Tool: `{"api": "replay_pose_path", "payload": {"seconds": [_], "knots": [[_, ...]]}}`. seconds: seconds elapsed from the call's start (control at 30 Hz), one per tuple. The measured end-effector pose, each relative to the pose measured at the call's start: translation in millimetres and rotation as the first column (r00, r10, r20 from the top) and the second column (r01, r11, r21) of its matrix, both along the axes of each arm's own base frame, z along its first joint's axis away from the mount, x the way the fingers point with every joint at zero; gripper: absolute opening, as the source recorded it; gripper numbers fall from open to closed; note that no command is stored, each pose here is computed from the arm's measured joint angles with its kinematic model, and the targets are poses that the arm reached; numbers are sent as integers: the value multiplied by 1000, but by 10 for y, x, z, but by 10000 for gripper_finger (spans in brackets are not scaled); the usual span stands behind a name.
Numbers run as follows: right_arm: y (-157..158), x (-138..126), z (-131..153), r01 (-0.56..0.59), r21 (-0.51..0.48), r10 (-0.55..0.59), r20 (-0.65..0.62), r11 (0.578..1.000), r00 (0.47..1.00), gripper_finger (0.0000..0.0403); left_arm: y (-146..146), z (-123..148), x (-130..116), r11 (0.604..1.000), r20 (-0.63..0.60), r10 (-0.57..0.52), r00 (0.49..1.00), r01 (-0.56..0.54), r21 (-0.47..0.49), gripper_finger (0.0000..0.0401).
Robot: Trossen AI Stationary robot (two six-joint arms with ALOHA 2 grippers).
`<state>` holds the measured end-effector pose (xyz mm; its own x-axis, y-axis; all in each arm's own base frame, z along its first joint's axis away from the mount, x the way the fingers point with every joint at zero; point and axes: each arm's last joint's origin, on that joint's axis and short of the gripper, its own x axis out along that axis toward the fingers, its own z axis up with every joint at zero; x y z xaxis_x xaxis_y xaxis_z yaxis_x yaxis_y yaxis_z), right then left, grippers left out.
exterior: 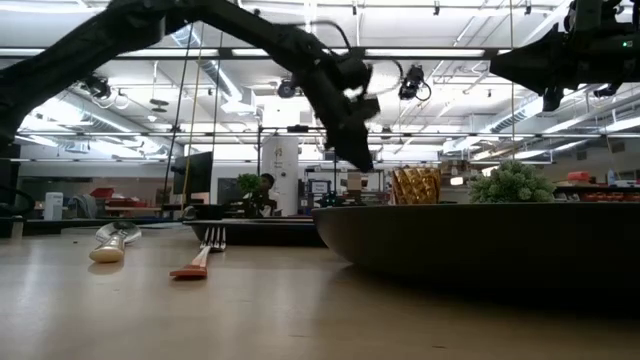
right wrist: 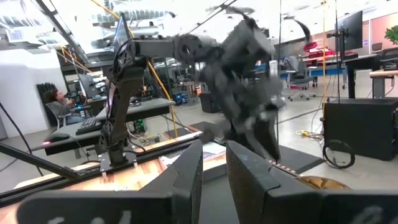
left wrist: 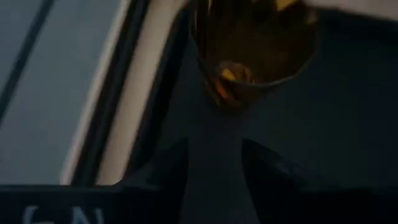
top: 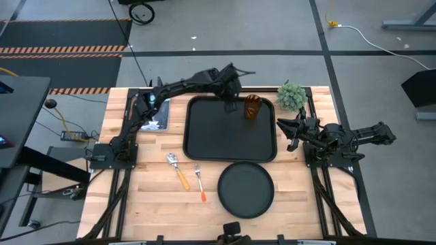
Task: Pick and place plate/cup/fork/spoon on tray
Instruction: Put the brown glass on the top right side of the black serving tray, then put the black plate on the black serving tray
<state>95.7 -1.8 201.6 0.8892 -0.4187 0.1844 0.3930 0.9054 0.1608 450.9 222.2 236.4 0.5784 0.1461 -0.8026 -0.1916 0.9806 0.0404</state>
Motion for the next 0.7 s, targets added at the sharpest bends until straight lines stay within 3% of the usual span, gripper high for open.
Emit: {"api": "replay_pose_path", "payload": {"seconds": [0.13,0.27,0.4,0.7], "knots": [[0,0,0,0,0,0,0,1000,1000,78,-92,-287,150,999,-21,8,1000,-9,-44,144],[0,0,0,0,0,0,0,1000,1000,78,-221,-402,300,1000,3,15,1000,-15,-12,142],[0,0,1,0,0,0,1,1000,1000,78,-327,-447,412,996,23,41,999,-43,74,141],[0,0,1,0,0,0,1,1000,1000,78,-404,-513,553,992,100,30,995,-41,115,141]]}}
